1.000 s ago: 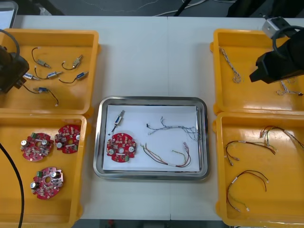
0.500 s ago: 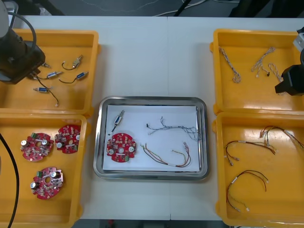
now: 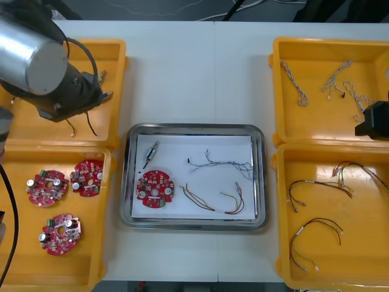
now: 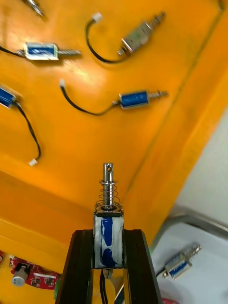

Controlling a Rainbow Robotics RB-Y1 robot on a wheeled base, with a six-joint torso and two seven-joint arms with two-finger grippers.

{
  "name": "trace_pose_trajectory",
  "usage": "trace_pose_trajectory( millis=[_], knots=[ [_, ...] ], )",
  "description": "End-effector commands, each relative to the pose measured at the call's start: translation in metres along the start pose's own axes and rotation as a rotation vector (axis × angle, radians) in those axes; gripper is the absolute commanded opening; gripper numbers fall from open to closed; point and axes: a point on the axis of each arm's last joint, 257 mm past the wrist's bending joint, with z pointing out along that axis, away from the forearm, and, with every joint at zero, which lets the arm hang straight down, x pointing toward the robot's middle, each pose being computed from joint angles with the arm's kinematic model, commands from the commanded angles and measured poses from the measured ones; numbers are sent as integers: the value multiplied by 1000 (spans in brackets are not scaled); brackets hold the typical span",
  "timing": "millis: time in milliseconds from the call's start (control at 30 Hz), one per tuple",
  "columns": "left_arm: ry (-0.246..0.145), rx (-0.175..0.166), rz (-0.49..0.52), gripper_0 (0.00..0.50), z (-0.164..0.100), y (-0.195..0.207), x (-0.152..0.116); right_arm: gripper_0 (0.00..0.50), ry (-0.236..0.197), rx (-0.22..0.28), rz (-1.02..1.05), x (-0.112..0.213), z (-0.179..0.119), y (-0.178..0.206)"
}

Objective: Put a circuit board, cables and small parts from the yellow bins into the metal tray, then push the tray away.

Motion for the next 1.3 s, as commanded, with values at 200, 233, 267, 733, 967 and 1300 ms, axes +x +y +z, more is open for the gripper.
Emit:
trace_pose_trajectory(
  millis=[200, 233, 267, 733, 967, 1300],
  knots=[
    [41, 67, 237, 0, -6, -40, 69, 500, -7, 21, 49, 28, -5, -12],
    [48, 80, 254, 0, -7, -45, 75, 500, -6, 20, 46, 31, -5, -10],
    [54, 88, 271, 0, -8, -49, 80, 500, -1, 20, 48, 35, -4, -10],
    [56, 181, 442, 0, -3, -93, 134, 500, 18, 7, 63, 49, 1, -5],
    [53, 234, 503, 0, -1, -112, 152, 500, 19, 6, 63, 50, 2, -5],
    [48, 257, 599, 0, 15, -125, 182, 500, 15, 7, 60, 49, 1, -4]
  ],
)
